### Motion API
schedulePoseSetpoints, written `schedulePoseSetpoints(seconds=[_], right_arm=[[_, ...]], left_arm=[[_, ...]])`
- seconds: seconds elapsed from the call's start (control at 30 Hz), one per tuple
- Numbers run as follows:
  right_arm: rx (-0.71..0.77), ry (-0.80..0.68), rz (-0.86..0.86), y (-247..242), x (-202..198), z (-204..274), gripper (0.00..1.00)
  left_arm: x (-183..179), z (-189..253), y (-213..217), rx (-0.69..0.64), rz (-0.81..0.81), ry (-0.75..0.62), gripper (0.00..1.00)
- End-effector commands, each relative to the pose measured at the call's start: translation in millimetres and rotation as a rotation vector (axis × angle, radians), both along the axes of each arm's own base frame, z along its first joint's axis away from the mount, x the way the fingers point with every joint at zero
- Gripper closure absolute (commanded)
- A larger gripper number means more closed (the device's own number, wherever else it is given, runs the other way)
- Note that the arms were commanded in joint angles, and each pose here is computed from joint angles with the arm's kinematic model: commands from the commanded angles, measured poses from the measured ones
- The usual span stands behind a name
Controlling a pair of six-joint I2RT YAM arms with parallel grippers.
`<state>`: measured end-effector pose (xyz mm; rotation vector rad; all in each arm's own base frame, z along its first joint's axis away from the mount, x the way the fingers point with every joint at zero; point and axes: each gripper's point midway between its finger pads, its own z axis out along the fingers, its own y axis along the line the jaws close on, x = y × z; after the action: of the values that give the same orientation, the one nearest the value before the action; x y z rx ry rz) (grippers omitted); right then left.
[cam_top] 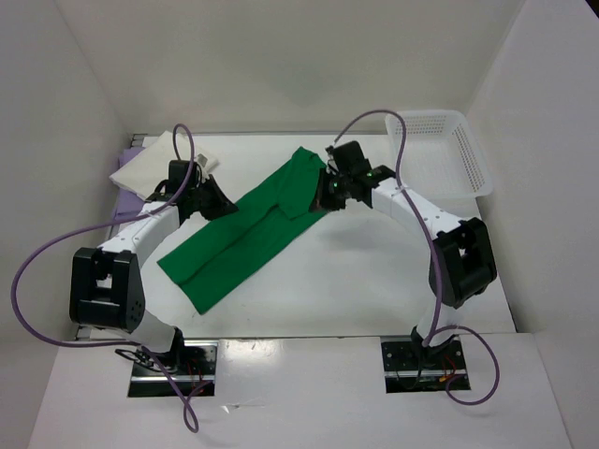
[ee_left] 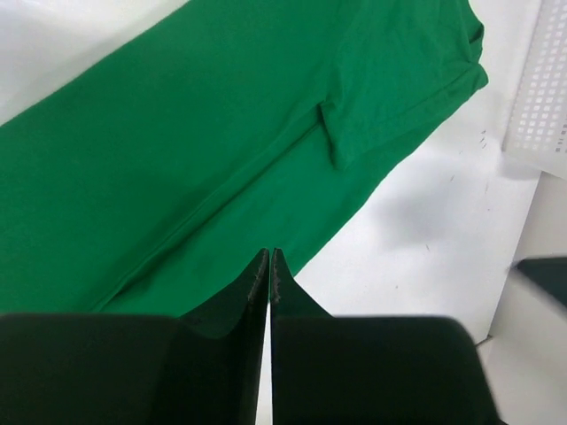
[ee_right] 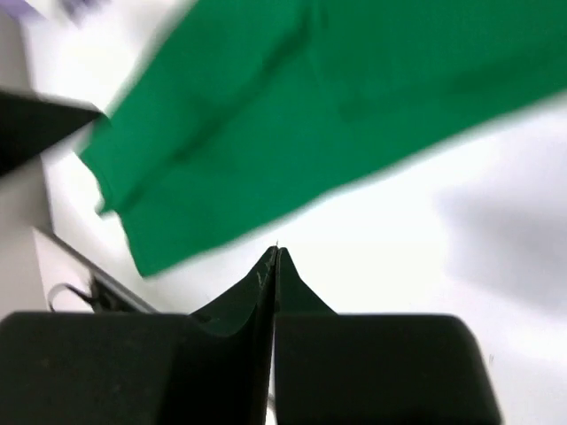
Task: Fold and stack the t-shirts
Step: Rotate the tshirt 90 degrees
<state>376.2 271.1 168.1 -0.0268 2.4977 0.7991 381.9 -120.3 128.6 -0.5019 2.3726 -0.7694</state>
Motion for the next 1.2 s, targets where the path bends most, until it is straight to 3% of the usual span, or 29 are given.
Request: schedulePoseSetpoints(seconds=[0.0,0.33,0.53,0.73,0.77,0.83,0.87,0.97,1.03,1.1,1.17], right_arm=[[-0.042,0.079,-0.084,-26.9,-8.0,-62.8,1.00],[-0.200,0.043,-0.340,-100.0,78.1,-114.3,1.00],[-0.294,0.055,-0.381,-109.9,115.0,-145.8,1.00],[-0.265,0.080,-0.350,-90.6,151.1,-168.8,1.00],[-0.219,0.019,-0.347,-79.6,176.8,-143.0,1.00],[-0.206,0.038,-0.328,-71.3,188.6,-146.9,0.98],[-0.158,-0.036,-0.327,-62.2,211.0,-111.2,0.97],[-0.138,-0.057,-0.320,-58.6,215.6,-76.5,0.90],[-0.131,-0.081,-0.281,-46.6,204.8,-57.1,0.79],[-0.085,-0.062,-0.239,-40.3,172.7,-38.3,0.67],[-0.024,-0.043,-0.169,-22.3,127.4,-28.6,0.61]], left_arm=[[8.4,6.6,0.2,0.020,-0.023,-0.039,0.94],[2.8,-0.8,-10.2,-0.009,-0.064,-0.032,0.93],[-1.6,1.0,-11.1,-0.011,-0.078,-0.027,0.93],[-6.7,13.3,-12.3,-0.024,-0.079,-0.041,0.93],[-9.6,12.1,-13.3,-0.030,-0.085,-0.029,0.92],[-7.2,16.5,-13.9,-0.037,-0.079,-0.035,0.92],[-7.9,17.4,-15.6,-0.050,-0.078,-0.029,0.92],[-5.2,28.0,-15.9,-0.052,-0.079,-0.049,0.91],[-3.8,30.1,-12.8,-0.038,-0.063,-0.060,0.91],[-3.1,31.3,-7.7,-0.015,-0.039,-0.065,0.91],[-6.2,28.2,-4.6,0.004,-0.035,-0.060,0.91]])
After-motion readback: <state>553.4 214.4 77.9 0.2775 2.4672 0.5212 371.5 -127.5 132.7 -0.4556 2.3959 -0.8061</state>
